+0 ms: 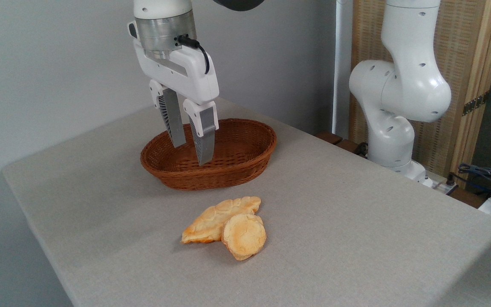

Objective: Put bread into the basket

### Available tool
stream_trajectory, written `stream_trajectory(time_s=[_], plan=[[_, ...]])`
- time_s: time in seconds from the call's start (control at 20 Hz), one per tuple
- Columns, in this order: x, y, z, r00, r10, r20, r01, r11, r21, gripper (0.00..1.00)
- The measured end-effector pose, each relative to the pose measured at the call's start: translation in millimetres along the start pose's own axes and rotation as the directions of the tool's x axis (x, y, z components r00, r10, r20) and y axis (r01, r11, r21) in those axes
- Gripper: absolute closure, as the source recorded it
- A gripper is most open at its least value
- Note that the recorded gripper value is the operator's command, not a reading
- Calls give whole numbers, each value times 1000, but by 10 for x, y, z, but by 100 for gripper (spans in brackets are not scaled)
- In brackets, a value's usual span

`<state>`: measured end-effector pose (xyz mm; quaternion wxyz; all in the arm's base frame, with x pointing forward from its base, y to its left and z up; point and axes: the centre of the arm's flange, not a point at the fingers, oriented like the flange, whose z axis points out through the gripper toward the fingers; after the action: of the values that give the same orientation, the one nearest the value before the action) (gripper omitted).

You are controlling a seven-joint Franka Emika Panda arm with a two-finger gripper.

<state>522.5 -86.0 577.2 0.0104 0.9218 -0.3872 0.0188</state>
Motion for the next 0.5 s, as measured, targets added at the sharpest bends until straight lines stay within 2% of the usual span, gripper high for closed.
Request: stream_trajectory(time_s=[0.5], plan=[[-13,10,5,1000,0,10,0,1000,-7,0]])
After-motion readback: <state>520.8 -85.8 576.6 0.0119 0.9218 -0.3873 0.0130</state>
